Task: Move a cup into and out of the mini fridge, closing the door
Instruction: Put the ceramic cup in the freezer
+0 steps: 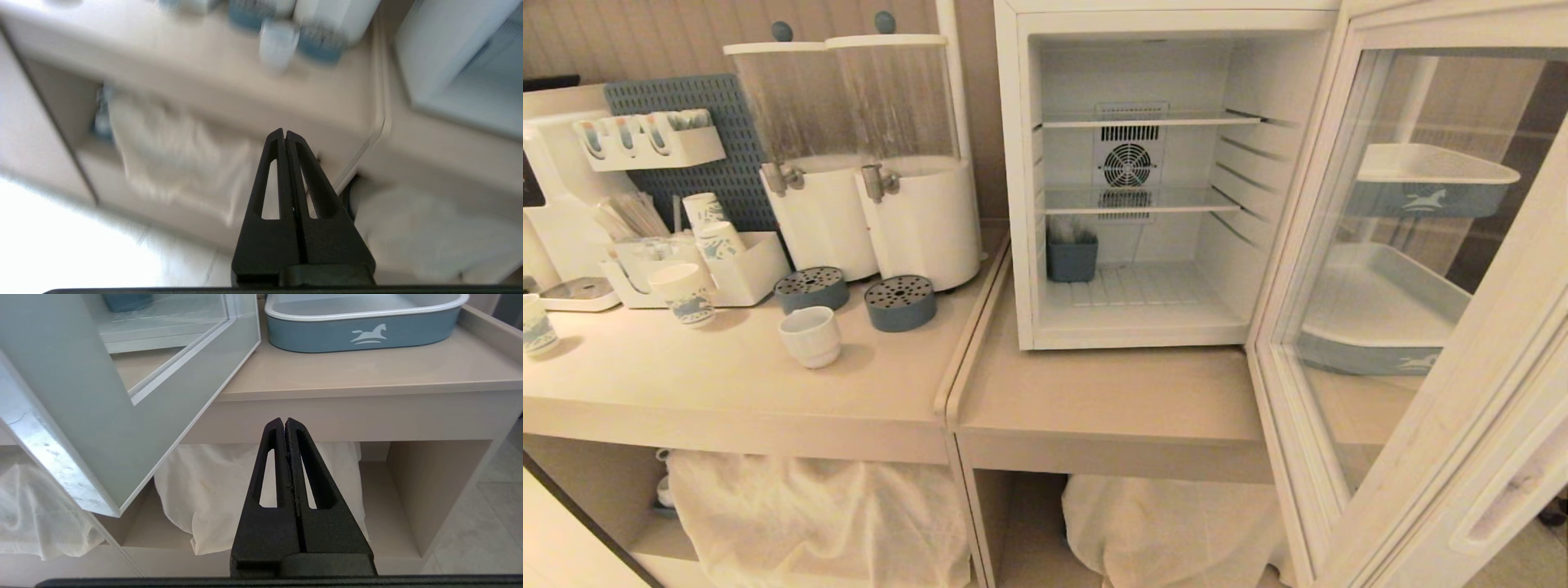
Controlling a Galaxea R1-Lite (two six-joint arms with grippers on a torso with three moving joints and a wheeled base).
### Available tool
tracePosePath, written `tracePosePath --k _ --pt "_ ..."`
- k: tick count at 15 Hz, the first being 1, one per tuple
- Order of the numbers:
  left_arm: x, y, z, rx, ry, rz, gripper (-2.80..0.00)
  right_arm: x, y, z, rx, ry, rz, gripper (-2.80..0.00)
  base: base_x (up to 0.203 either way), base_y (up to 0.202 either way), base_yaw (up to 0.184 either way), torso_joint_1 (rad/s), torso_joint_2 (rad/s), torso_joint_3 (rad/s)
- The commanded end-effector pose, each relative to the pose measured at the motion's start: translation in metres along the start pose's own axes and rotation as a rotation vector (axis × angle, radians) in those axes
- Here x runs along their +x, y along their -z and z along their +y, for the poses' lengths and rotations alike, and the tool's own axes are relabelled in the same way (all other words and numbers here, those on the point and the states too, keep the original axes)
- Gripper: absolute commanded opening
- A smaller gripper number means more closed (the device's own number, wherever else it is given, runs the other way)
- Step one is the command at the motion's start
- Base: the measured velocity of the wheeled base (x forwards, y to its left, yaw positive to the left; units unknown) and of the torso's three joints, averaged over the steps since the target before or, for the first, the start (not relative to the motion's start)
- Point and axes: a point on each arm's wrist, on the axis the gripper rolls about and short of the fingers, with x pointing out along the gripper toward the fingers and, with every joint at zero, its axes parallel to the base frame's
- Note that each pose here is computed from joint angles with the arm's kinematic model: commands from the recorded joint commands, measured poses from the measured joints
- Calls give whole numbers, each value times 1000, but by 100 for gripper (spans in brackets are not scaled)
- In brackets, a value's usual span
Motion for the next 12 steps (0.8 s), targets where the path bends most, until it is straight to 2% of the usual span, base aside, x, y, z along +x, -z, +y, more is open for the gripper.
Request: tracePosePath --k 1,3,5,6,7,9,10,11,12 --pt "-28 30 5 -26 10 -47 -280 0 0 0 0 0 2 -280 0 0 0 0 0 0" --pt "-35 60 11 -10 107 -53 -280 0 0 0 0 -1 0 -280 0 0 0 0 0 0" --pt "-16 88 14 58 168 -23 -280 0 0 0 0 -1 0 -280 0 0 0 0 0 0" --pt "-1 99 14 67 180 -35 -280 0 0 0 0 0 2 -280 0 0 0 0 0 0" --pt "14 110 14 83 197 -78 -280 0 0 0 0 -1 0 -280 0 0 0 0 0 0" --pt "32 116 12 123 248 -307 -280 0 0 0 0 -1 0 -280 0 0 0 0 0 0" --pt "32 114 12 127 265 -394 -280 0 0 0 0 0 0 -280 0 0 0 0 0 0" --pt "33 114 12 131 268 -422 -280 0 0 0 0 1 2 -280 0 0 0 0 0 0" --pt "36 121 13 140 260 -373 -280 0 0 0 0 0 0 -280 0 0 0 0 0 0"
